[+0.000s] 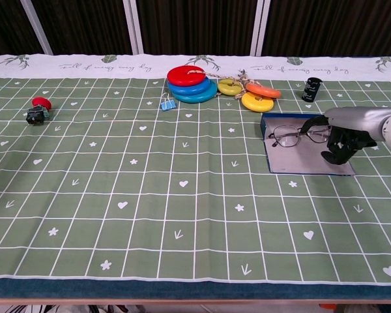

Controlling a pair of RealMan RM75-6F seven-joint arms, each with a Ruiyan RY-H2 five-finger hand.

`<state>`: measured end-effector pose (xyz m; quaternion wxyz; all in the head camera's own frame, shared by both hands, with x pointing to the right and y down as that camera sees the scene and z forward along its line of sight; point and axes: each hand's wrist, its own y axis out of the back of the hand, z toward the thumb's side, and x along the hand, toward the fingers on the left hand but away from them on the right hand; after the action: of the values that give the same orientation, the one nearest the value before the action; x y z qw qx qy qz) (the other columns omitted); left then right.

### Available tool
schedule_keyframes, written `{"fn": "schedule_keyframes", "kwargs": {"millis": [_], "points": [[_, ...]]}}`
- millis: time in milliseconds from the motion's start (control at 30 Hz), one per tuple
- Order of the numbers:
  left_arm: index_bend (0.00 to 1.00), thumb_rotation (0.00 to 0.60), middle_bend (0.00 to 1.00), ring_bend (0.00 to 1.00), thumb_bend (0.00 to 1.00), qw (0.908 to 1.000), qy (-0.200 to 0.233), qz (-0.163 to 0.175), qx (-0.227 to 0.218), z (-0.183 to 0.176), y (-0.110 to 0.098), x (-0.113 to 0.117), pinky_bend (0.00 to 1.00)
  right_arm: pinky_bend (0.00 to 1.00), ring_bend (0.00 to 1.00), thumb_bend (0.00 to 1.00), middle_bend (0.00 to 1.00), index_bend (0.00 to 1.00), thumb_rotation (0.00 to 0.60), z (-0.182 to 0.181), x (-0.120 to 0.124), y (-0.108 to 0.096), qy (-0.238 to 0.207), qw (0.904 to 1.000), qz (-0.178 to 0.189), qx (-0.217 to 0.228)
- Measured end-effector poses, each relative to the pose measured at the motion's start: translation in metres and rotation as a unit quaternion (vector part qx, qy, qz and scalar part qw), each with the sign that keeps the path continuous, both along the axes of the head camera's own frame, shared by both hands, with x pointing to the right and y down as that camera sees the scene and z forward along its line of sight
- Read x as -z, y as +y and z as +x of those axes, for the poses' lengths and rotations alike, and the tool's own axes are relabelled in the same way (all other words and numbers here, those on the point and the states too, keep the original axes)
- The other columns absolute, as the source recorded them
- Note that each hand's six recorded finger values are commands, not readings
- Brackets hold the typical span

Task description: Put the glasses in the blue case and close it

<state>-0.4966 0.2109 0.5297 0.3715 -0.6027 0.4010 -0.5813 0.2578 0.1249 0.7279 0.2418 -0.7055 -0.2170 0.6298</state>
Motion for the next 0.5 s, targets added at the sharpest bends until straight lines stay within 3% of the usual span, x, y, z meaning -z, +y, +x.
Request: {"fn": "schedule_keyframes", "kwargs": {"millis": [500], "points": [[0.11,0.6,0.0,0.0,0.24,1.0,-0.001,-0.003,0.002,-0.0007,0.0001,0.0002,0.0,0.9,0.93,0.61,0.8,0.07,0.6,-0.0002,-0.0047,-0.0087,0.001,0.9997,0.0,-0.023]]}}
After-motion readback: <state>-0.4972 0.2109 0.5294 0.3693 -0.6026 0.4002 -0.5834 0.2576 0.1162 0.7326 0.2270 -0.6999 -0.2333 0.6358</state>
